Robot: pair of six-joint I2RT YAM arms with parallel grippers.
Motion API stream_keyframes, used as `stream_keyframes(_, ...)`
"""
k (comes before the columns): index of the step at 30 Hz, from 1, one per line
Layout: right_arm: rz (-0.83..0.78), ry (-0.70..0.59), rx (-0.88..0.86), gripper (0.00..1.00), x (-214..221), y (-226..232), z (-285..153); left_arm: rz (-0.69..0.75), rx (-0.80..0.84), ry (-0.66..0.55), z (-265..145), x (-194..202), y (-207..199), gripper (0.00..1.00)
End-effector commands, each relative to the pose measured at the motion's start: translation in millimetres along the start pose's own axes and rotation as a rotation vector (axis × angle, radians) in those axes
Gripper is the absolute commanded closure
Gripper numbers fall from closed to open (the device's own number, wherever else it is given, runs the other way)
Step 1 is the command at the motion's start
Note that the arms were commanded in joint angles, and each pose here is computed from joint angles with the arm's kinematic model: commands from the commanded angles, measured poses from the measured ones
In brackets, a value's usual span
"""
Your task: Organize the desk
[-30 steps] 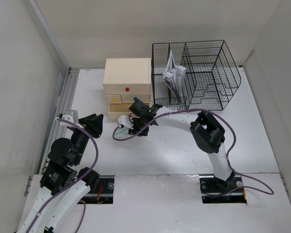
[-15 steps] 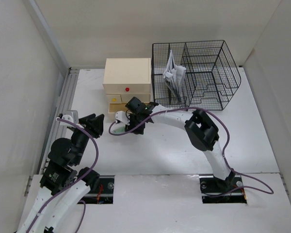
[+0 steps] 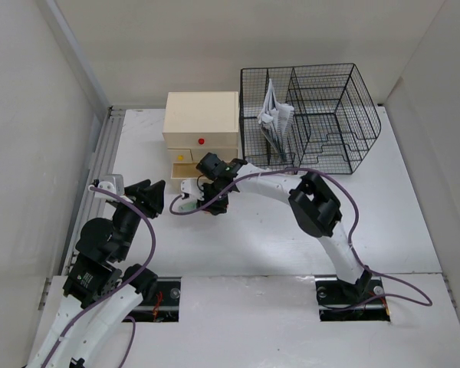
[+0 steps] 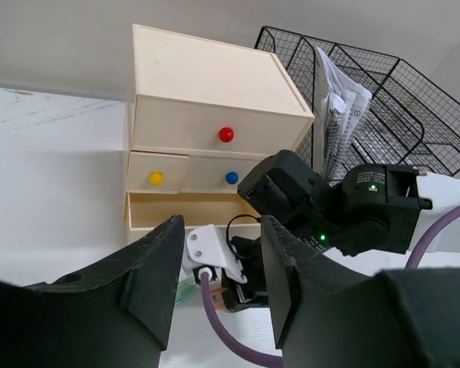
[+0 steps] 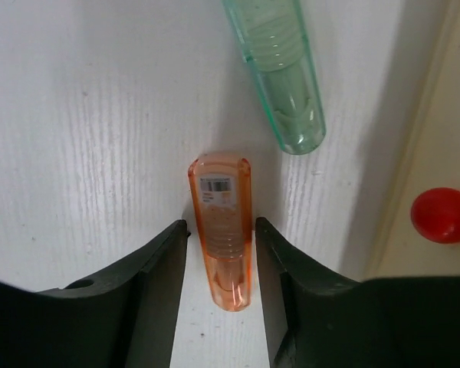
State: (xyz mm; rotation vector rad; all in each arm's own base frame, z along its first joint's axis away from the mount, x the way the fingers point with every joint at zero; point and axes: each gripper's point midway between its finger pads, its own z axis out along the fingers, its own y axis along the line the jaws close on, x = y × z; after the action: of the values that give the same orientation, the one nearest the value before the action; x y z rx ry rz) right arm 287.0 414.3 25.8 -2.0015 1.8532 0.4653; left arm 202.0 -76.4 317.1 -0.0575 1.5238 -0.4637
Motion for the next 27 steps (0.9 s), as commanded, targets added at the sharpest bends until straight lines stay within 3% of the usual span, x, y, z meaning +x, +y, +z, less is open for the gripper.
stream_keyframes(1, 0.002, 0.115, -0.182, 0.54, 38.4, 36.3, 13.7, -0.007, 0.027, -0.052, -2.1, -14.6, -5.8, 0.59)
stream_keyframes(6, -0.018, 0.155, -0.25, 0.65, 51.0, 51.0, 9.0, -0.007, 0.027, -0.052, -2.1, -14.6, -5.8, 0.57)
stream_keyframes(9, -0.021, 0.148, -0.244, 0.79, 48.4, 50.1, 6.0, -0.007, 0.027, -0.052, -2.1, -14.6, -5.8, 0.57)
stream_keyframes(10, -0.024, 0.142, -0.238, 0.89, 45.9, 49.2, 3.1, -0.007, 0.018, -0.054, -2.0, -15.1, -4.2, 0.57)
stream_keyframes(12, -0.017, 0.128, -0.239, 0.95, 41.2, 48.7, 2.1, -0.009, 0.021, -0.063, -3.8, -17.0, -4.3, 0.57)
stream_keyframes(16, -0.012, 0.025, -0.13, 1.0, 5.6, 29.4, -22.1, -0.009, 0.021, -0.063, -3.8, -17.0, -4.3, 0.57)
stream_keyframes(22, -0.014, -0.144, 0.157, 1.0, -52.3, -12.7, -97.0, -0.009, 0.021, -0.063, -3.8, -17.0, -4.3, 0.57)
stream_keyframes(27, -0.003, -0.21, 0.398, 1.0, -62.6, -41.7, -137.9, -0.016, 0.018, -0.054, -2.7, -13.0, -3.7, 0.56)
